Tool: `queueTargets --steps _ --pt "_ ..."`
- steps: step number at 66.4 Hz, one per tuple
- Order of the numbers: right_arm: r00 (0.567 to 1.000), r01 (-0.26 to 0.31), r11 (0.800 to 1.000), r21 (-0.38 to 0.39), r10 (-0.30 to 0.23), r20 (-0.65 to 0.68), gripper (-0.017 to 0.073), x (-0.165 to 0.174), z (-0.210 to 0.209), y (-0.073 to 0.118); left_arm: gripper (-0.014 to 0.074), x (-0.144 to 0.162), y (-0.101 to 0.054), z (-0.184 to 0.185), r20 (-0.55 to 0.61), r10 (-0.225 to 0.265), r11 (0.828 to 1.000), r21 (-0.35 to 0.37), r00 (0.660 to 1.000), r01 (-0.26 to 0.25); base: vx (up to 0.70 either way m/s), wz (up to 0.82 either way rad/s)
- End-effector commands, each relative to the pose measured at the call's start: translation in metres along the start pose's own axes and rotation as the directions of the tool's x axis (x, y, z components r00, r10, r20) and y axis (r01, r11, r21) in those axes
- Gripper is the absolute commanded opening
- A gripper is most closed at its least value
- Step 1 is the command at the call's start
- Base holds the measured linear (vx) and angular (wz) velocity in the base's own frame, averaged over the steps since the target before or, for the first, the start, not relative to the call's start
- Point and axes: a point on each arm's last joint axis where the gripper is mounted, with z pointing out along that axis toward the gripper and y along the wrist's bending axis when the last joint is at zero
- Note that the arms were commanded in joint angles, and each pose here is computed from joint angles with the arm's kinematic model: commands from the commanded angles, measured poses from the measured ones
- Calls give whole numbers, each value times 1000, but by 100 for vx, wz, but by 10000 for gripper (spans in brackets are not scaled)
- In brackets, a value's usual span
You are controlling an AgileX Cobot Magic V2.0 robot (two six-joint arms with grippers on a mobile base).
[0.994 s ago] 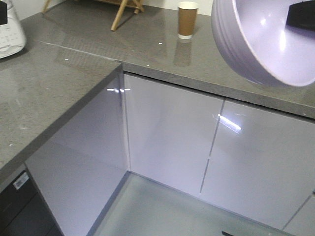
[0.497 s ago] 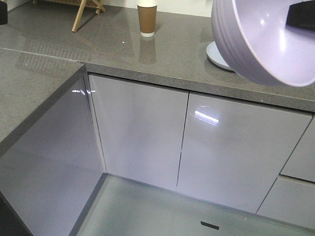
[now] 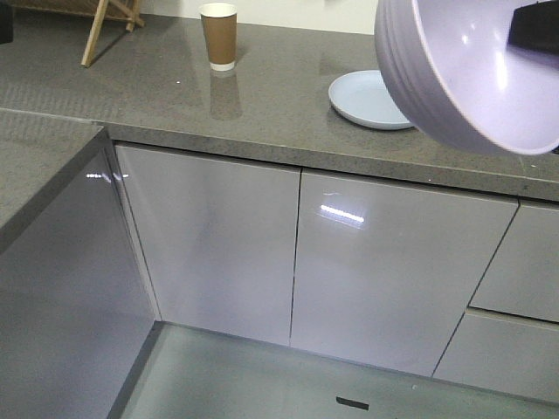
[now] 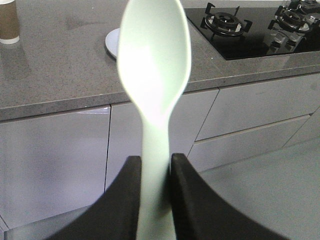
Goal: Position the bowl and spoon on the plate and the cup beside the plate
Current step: 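Drive the base, holding spoon and bowl, toward the counter with the plate, then drive closer and align the base in front of the pale blue plate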
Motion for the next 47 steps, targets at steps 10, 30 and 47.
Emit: queueTargets --steps 10,30,47 --pt "996 13 1000 -14 -12 89 -6 -12 -7 9 -6 -9 -9 -10 94 1 1000 27 996 -4 9 -13" --pt "996 13 1000 -14 -12 89 -6 -12 -7 9 -6 -9 -9 -10 94 1 1000 27 996 -4 12 -11" --pt "996 13 1000 -14 -12 89 -6 -12 -7 9 -6 -9 -9 -10 94 1 1000 27 996 -4 14 -6"
